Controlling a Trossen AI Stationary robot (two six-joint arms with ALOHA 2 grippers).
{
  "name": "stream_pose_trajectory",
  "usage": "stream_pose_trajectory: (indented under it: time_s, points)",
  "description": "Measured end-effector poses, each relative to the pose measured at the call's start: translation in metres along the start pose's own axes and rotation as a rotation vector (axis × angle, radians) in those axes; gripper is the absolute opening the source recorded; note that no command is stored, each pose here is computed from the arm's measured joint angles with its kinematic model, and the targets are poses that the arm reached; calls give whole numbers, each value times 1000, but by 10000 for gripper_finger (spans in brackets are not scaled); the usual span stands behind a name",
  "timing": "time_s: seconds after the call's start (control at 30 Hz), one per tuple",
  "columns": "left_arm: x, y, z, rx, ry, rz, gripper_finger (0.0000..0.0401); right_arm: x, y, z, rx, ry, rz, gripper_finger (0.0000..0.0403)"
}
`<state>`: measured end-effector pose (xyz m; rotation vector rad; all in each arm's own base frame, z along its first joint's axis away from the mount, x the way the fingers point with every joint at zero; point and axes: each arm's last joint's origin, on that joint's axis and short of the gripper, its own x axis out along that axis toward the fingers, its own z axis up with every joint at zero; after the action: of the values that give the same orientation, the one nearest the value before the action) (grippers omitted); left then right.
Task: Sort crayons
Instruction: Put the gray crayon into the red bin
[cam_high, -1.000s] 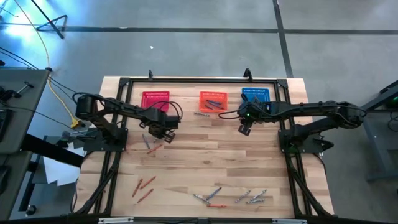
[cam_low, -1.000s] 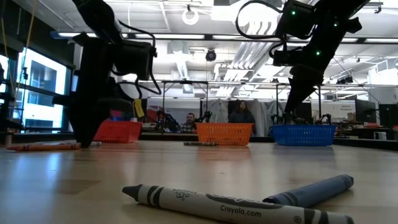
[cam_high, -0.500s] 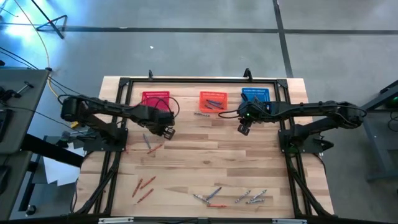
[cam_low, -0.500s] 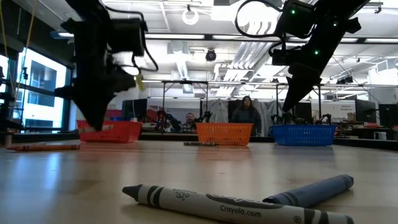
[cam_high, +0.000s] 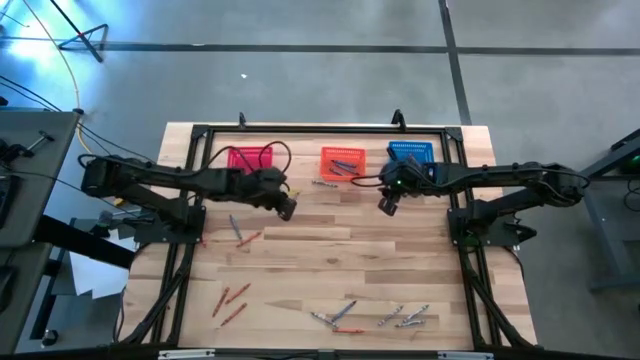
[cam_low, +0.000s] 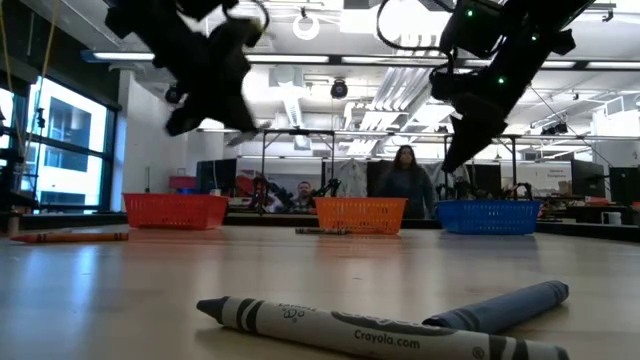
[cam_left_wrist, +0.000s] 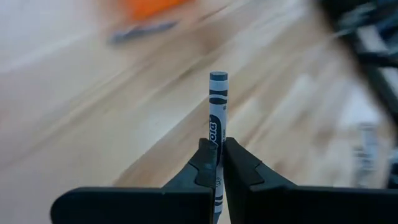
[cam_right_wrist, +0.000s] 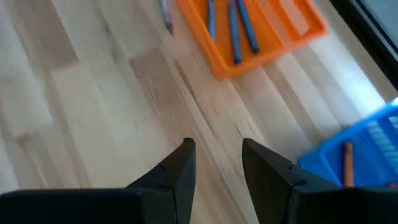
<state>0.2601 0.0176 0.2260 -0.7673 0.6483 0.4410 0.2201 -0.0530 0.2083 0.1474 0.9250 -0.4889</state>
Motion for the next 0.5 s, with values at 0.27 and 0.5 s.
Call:
stream_pose_trajectory:
  time_s: [0.27,0.5]
  points:
    - [-6,-28,15,188,-242,-220,0,-5,11,28,-25,-277,218,126]
    - [-11,-38,18,295,-382,-210,0,-26,30,55,-76,-632,384,126]
